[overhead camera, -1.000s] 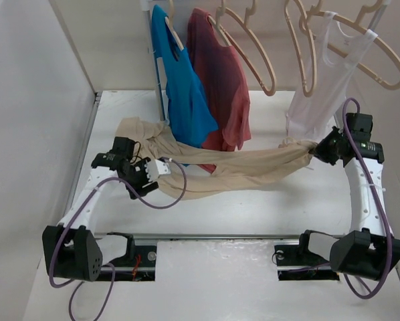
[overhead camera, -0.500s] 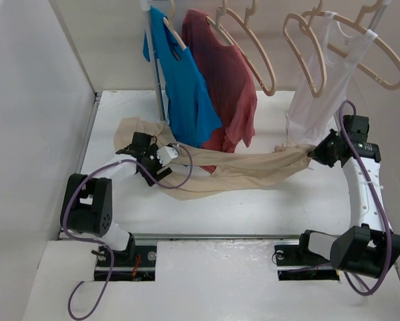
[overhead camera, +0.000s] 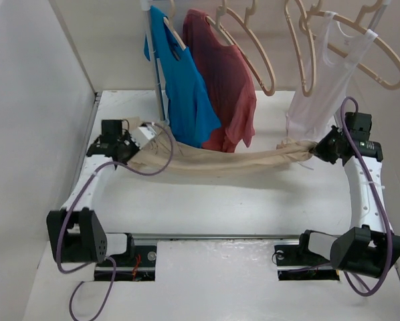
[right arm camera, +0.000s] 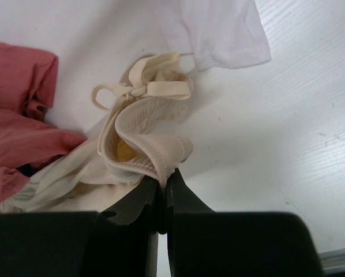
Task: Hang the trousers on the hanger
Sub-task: Flatten out the trousers at the center of the board.
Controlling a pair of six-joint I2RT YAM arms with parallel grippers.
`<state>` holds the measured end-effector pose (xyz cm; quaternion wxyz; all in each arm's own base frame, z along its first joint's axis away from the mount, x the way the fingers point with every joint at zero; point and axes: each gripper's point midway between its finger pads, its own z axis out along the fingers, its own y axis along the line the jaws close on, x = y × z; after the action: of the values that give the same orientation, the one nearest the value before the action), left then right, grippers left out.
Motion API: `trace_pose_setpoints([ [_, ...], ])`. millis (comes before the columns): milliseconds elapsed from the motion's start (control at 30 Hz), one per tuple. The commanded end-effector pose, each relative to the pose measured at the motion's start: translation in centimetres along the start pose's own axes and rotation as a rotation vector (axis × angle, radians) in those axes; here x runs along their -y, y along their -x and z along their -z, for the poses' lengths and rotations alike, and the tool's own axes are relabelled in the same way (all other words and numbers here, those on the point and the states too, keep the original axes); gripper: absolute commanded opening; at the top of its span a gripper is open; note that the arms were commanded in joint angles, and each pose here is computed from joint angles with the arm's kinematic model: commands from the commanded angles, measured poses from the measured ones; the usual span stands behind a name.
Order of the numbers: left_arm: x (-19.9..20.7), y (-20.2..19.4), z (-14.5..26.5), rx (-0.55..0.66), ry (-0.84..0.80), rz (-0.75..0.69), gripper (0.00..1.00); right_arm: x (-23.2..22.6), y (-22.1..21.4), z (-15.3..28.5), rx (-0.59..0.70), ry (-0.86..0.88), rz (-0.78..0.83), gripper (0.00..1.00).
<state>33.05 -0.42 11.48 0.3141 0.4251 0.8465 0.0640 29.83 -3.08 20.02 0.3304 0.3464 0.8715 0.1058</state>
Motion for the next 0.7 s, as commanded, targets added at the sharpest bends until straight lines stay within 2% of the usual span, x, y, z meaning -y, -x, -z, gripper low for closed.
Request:
trace_pose_setpoints([
  [0, -5.1, 2.7, 7.5, 0.037, 0.177, -0.032, 0.00, -2.9, 5.1, 2.1, 0.175, 0.089, 0.042, 0.00],
  [200, -10.7, 4.0, 15.0, 0.049, 0.442, -0.005, 0.00, -5.0, 5.9, 2.2, 0.169, 0.182, 0.066, 0.00],
  [267, -10.8, 4.1, 16.1, 0.049, 0.456, -0.004, 0.00, -5.1, 6.0, 2.2, 0.177, 0.187, 0.067, 0.00],
  [333, -8.9, 4.0, 15.2, 0.059, 0.356, -0.025, 0.00, -5.3, 5.5, 2.0, 0.160, 0.195, 0.073, 0.00],
  [367, -5.8, 2.6, 14.7, 0.013, 0.218, -0.068, 0.05, -5.3, 5.5, 2.0, 0.161, 0.195, 0.084, 0.00],
  [400, -3.1, 2.3, 14.2, 0.011, 0.089, -0.119, 0.14, -5.3, 5.5, 2.0, 0.161, 0.195, 0.084, 0.00],
  [433, 0.7, 2.9, 13.8, 0.069, -0.083, -0.182, 0.27, -4.8, 5.8, 1.9, 0.177, 0.169, 0.080, 0.00],
  [467, 4.2, 1.7, 13.7, 0.050, -0.221, -0.216, 0.50, -4.5, 5.7, 1.9, 0.174, 0.151, 0.077, 0.00],
  [500, 5.3, 1.6, 13.6, 0.047, -0.240, -0.173, 0.56, -4.2, 6.0, 2.2, 0.188, 0.149, 0.070, 0.00],
  [567, 6.9, 1.7, 13.7, 0.075, -0.266, -0.238, 0.65, -3.5, 6.6, 2.2, 0.204, 0.128, 0.053, 0.00],
  [600, 6.9, 1.5, 13.3, 0.073, -0.256, -0.257, 0.71, -3.7, 6.7, 2.3, 0.206, 0.141, 0.056, 0.00],
  [633, 6.5, 1.8, 12.9, 0.084, -0.236, -0.223, 0.82, -3.6, 7.0, 2.0, 0.200, 0.141, 0.039, 0.00],
  [667, 5.4, 1.7, 12.7, 0.063, -0.168, -0.190, 0.83, -4.0, 7.2, 2.3, 0.203, 0.153, 0.042, 0.00],
])
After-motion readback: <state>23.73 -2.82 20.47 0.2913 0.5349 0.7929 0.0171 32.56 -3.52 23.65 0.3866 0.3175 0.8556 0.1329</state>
